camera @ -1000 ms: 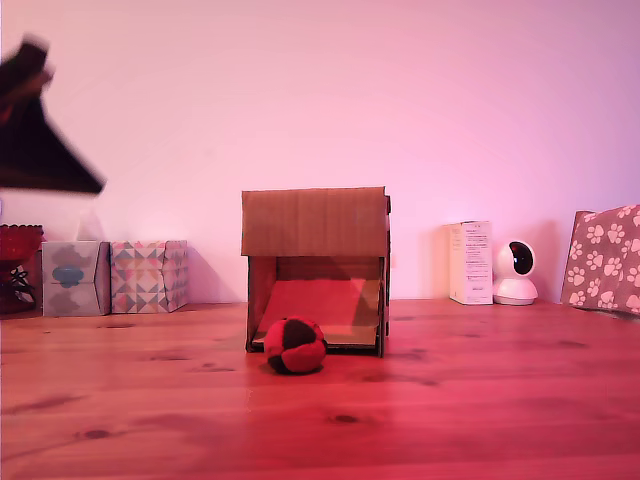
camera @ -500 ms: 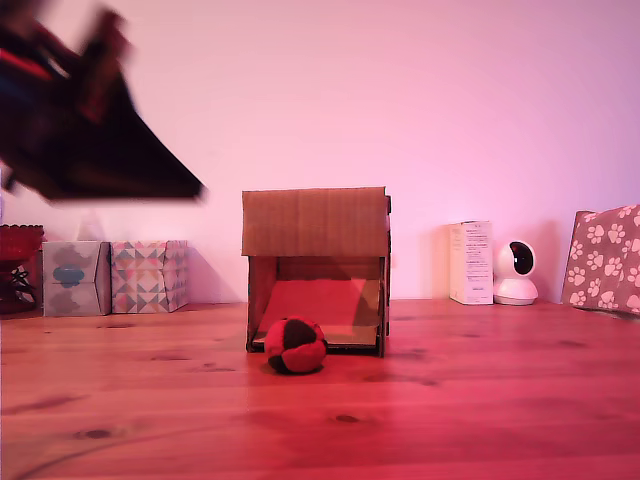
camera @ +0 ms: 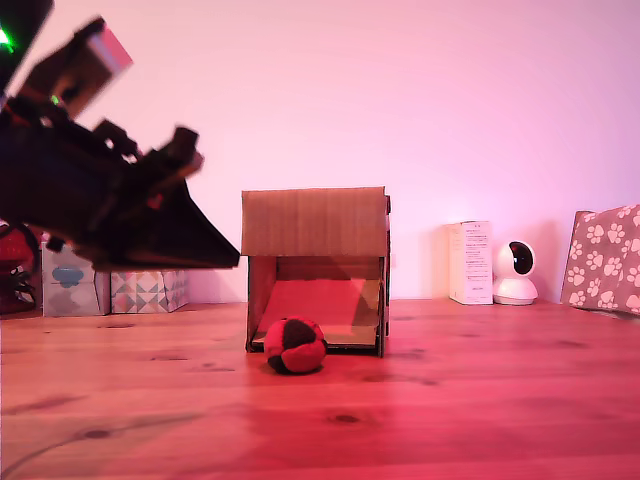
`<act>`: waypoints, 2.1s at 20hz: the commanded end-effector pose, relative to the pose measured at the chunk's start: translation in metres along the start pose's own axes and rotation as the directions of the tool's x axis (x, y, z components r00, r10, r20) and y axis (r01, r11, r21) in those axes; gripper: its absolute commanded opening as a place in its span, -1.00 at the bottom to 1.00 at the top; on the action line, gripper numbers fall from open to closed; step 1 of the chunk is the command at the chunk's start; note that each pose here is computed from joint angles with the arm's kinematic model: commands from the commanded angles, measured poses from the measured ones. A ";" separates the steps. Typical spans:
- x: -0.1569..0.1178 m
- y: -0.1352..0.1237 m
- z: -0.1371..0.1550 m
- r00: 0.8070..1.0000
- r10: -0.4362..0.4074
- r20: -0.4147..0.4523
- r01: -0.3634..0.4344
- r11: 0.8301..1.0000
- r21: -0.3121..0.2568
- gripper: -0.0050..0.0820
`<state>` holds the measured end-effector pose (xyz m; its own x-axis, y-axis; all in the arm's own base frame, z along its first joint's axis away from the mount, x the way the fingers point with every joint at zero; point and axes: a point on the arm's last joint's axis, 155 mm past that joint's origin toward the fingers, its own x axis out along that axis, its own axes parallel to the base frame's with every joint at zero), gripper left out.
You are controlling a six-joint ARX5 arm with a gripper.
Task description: Drop the footbag into the cardboard dice tower
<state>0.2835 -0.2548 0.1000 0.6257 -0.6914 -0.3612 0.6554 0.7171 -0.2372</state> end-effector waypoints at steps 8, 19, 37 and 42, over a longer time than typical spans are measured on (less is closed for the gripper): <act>0.053 0.021 0.013 0.997 0.077 0.000 -0.077 0.995 0.057 0.91; 0.119 0.058 -0.012 0.982 0.152 -0.111 -0.140 0.984 0.107 0.90; 0.090 0.042 -0.012 0.960 0.085 -0.268 -0.081 0.996 0.027 -0.52; 0.046 0.017 0.016 0.954 0.039 -0.296 -0.040 0.999 0.001 -0.52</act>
<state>0.3374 -0.2757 0.0986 0.5161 -0.6052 -0.6061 0.6287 0.7482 -0.2118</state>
